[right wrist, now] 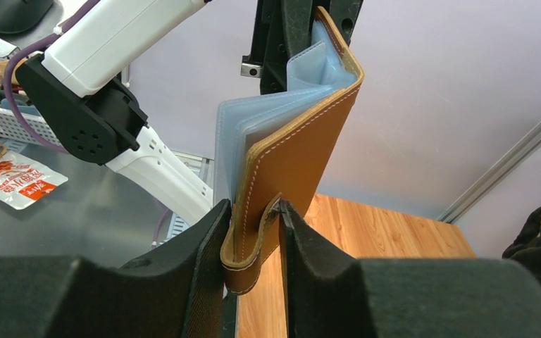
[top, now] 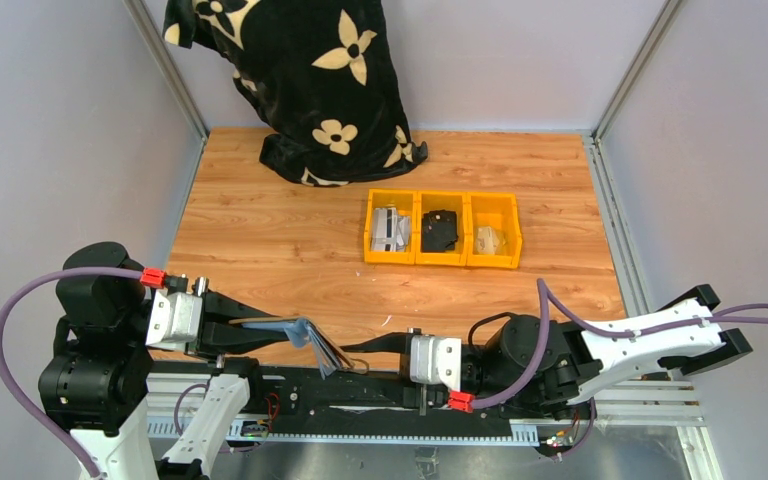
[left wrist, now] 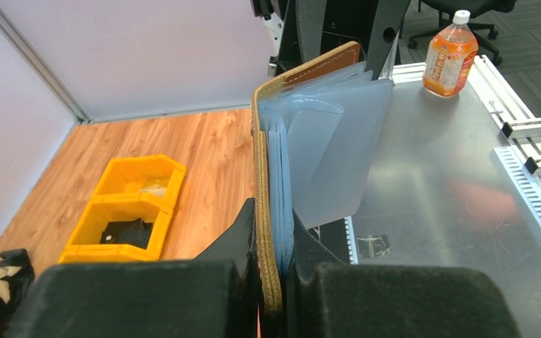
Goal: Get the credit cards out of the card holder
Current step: Remove the credit card from the card holder.
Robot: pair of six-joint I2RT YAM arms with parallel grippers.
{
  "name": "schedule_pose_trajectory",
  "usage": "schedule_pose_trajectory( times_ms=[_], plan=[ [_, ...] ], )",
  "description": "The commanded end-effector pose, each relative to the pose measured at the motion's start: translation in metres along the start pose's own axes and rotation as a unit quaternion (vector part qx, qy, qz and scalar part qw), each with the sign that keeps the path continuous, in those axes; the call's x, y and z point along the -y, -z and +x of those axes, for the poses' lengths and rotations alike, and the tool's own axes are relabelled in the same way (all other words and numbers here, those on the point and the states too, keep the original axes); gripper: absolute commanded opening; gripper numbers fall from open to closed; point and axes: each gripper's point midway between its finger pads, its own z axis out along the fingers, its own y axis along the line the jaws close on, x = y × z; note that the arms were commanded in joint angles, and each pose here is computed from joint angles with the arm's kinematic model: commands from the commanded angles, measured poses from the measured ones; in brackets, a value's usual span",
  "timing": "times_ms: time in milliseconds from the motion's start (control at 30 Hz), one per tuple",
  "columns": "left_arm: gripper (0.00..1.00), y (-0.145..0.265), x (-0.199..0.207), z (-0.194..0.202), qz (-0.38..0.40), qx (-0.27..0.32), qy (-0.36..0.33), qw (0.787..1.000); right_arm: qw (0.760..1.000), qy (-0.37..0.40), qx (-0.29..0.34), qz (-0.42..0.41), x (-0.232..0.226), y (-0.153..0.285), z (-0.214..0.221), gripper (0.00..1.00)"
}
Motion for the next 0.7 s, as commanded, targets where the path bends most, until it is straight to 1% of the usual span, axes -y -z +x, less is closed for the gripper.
schedule_pose_trajectory(
  times_ms=[0, 233, 367, 433, 533, 667],
  plan=[
    [0.00, 0.000, 0.003, -0.006, 0.008, 0.005, 0.001, 1.000, 0.999, -0.004, 0.037, -0.009, 0.003, 0.010, -0.026, 0.34],
    [0.00, 0.000, 0.004, -0.006, 0.008, 0.005, -0.002, 1.000, 0.999, -0.007, 0.035, 0.019, 0.011, 0.008, -0.023, 0.32],
    [0.00, 0.000, 0.006, -0.006, 0.009, 0.005, -0.001, 1.000, 0.997, -0.017, 0.065, 0.039, 0.019, 0.010, -0.034, 0.28],
    [0.00, 0.000, 0.006, -0.007, 0.009, 0.005, -0.002, 1.000, 0.997, -0.018, 0.069, 0.042, 0.021, 0.010, -0.037, 0.28],
    [0.00, 0.000, 0.007, -0.007, 0.009, 0.005, -0.003, 1.000, 0.997, -0.019, 0.074, 0.031, 0.017, 0.010, -0.039, 0.27],
    [0.00, 0.000, 0.006, -0.008, 0.009, 0.005, -0.004, 1.000, 0.997, -0.022, 0.076, -0.009, 0.004, 0.012, -0.041, 0.27]
  ],
)
